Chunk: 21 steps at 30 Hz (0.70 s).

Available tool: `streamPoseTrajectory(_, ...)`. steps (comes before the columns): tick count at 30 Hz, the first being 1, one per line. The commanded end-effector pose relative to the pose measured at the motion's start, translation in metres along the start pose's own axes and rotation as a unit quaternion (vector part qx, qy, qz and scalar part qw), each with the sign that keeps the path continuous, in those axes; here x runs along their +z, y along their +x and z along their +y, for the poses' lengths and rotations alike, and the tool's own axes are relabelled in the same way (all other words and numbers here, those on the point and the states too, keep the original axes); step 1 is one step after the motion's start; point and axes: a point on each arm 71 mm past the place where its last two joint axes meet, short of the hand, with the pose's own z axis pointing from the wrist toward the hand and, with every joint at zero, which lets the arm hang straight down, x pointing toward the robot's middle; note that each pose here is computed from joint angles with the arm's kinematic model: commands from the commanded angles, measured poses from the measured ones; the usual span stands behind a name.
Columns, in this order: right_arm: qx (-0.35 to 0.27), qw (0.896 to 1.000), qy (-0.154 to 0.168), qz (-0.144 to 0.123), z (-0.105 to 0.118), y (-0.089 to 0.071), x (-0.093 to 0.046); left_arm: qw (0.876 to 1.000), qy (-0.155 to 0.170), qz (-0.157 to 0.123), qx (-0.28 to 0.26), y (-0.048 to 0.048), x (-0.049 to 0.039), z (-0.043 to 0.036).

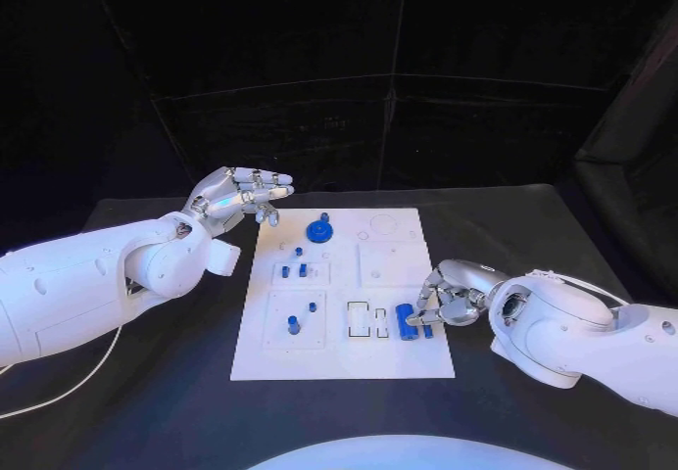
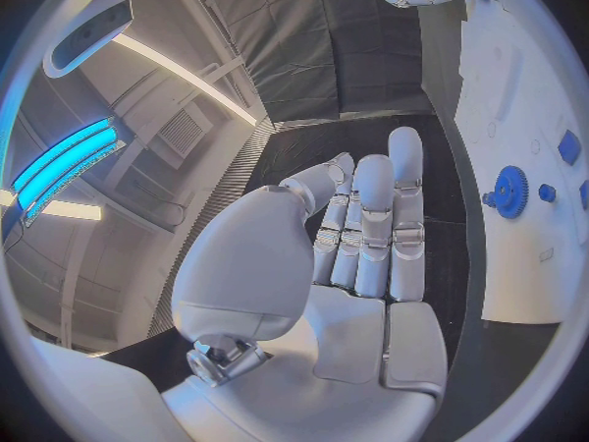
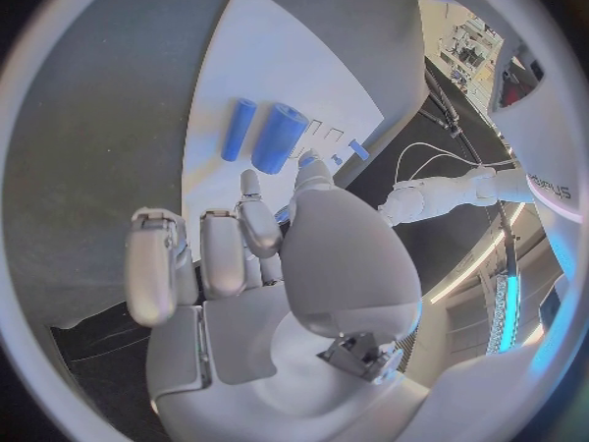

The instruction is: Assemble the parts on the task board

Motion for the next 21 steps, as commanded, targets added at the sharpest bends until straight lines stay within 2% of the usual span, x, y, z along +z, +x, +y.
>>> streamPoseTrajectory(1, -0.023, 0.999, 0.015, -0.017, -0.001, 0.001, 0.001, 1.0, 0.006, 0.004, -0.004, 0.0007, 0.0001, -0.0017)
streamPoseTrajectory(21, -0.036, 0.999, 0.018, 0.011, 0.014, 0.027, 0.014, 1.0, 0.004, 0.005, -0.005, 0.0, -0.0005, -0.001)
